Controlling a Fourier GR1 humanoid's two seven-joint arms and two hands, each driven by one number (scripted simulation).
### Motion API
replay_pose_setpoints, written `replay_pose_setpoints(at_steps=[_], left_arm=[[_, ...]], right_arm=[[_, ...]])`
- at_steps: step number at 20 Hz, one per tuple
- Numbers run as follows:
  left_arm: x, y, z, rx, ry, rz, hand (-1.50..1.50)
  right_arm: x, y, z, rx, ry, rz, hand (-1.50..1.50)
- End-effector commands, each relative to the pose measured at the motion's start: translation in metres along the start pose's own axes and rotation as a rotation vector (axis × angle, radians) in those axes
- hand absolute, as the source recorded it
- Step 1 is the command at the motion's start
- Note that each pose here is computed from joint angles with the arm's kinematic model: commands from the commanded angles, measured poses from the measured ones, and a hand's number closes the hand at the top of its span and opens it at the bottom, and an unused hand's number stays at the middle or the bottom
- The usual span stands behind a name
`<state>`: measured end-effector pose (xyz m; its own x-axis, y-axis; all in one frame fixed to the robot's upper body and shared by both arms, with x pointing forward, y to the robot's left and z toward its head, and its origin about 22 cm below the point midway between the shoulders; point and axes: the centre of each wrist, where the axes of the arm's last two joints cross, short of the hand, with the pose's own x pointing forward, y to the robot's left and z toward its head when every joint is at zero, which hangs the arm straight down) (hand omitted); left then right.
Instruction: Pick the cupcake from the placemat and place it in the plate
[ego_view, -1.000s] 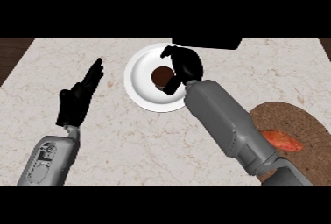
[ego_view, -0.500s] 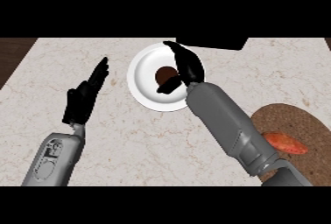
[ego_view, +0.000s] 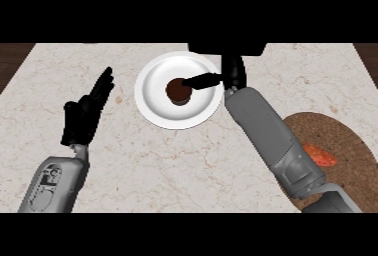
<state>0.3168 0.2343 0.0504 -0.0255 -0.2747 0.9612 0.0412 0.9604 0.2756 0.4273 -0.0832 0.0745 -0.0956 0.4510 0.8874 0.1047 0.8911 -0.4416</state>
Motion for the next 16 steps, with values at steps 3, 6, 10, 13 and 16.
replay_pose_setpoints(at_steps=[3, 6, 10, 13, 16], left_arm=[[-0.01, 0.013, 0.011, 0.026, 0.016, 0.011, 0.0], [-0.02, 0.014, 0.009, 0.037, 0.031, -0.003, 0.0], [-0.023, 0.025, 0.007, 0.044, 0.02, -0.003, 0.0], [-0.02, 0.029, 0.018, 0.047, 0.033, -0.01, 0.0], [-0.009, 0.012, 0.001, 0.033, 0.021, -0.006, 0.0]], right_arm=[[-0.045, -0.033, 0.004, -0.086, 0.012, -0.085, -1.5], [-0.057, -0.066, -0.006, -0.082, 0.018, -0.11, -1.5], [-0.076, -0.104, 0.001, -0.054, 0.003, -0.105, -1.5], [-0.106, -0.129, 0.013, -0.032, 0.008, -0.086, -1.5], [-0.095, -0.143, 0.0, -0.022, 0.008, -0.086, -1.5]])
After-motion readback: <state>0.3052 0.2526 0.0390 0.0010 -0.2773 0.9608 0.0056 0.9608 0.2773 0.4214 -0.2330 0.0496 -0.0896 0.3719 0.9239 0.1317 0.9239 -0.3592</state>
